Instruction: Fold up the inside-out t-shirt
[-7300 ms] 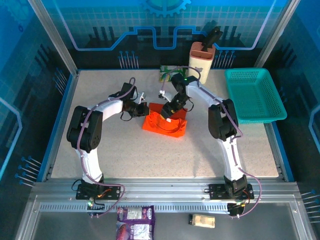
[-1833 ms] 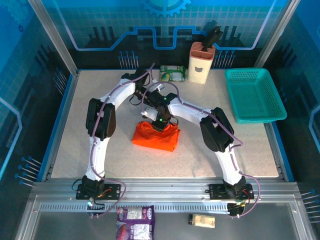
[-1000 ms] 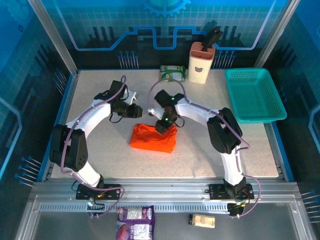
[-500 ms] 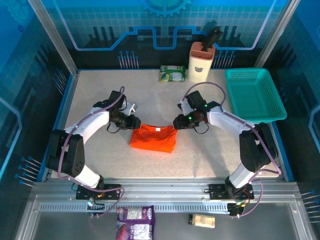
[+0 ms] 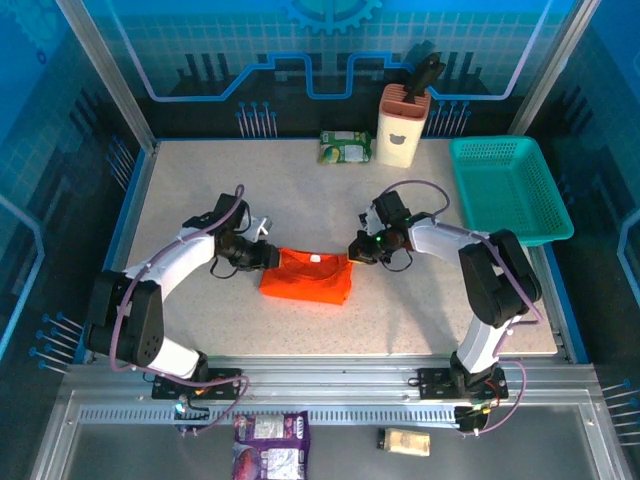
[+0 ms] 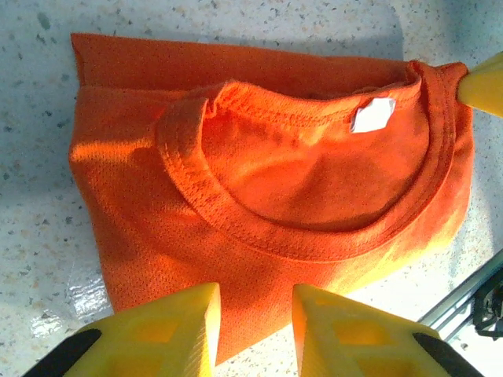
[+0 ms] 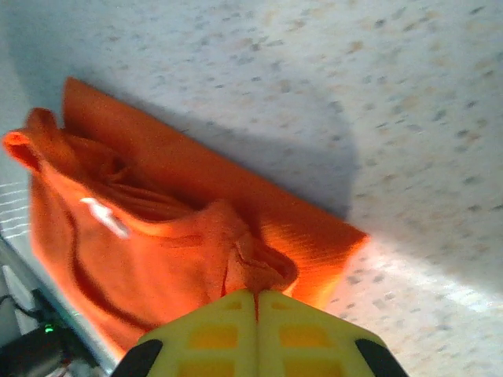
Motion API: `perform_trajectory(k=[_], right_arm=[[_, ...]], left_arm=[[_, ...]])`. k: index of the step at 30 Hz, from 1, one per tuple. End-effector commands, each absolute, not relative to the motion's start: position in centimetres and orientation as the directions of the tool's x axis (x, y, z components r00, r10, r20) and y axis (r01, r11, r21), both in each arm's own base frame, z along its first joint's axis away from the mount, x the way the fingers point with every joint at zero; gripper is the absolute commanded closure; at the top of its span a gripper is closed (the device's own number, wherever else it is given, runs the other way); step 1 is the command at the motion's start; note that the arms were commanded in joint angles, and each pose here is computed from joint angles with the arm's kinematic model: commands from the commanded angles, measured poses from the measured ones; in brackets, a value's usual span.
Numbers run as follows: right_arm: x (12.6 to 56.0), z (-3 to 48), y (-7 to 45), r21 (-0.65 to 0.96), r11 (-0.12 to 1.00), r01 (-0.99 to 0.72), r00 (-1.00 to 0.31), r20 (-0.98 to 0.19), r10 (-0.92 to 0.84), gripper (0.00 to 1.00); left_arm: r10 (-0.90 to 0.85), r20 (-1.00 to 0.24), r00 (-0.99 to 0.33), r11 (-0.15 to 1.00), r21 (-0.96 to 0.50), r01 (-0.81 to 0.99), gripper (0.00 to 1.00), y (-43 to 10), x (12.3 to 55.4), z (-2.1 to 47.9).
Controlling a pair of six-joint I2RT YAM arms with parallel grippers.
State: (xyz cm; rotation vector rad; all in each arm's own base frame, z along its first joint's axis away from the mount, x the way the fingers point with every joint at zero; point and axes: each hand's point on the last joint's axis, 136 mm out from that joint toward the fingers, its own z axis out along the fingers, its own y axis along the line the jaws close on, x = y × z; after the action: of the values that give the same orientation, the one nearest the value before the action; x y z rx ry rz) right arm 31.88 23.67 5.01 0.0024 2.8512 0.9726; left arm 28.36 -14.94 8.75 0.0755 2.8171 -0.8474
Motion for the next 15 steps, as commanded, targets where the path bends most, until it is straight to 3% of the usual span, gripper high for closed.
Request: perform_trajectory(k=[1,7,10,13,15], right_arm=[[33.8,3.8,21.9,0.546,0.837,-0.022,-0.987,-0.144,0.068,1.0],[35.4,3.9,21.3,0.529,0.847,-0.051,-0.986,-0.16,0.04,0.99],[35.3,6.2,21.0,0.521,0.851,-0.069,-0.979,-0.198,0.042,0.77],[34.1,8.2,20.4,0.503,0.862,-0.068,-0.979,-0.2,0.039,0.66],[32.9,9.3,20.3,0.499,0.863,-0.072,-0.98,-0.198,0.033,0.64]], left_arm=[[-0.044,-0.196,-0.98,0.814,-0.576,0.079,0.69,-15.3,28.0,9.0],[-0.095,-0.178,-0.979,0.787,-0.616,0.035,0.69,-15.9,28.2,9.4],[-0.118,-0.177,-0.977,0.781,-0.625,0.019,0.69,-15.9,28.2,10.0],[-0.159,-0.174,-0.972,0.759,-0.651,-0.008,0.68,-16.3,28.2,10.9],[-0.165,-0.169,-0.972,0.732,-0.681,-0.006,0.68,-17.1,28.0,11.9]])
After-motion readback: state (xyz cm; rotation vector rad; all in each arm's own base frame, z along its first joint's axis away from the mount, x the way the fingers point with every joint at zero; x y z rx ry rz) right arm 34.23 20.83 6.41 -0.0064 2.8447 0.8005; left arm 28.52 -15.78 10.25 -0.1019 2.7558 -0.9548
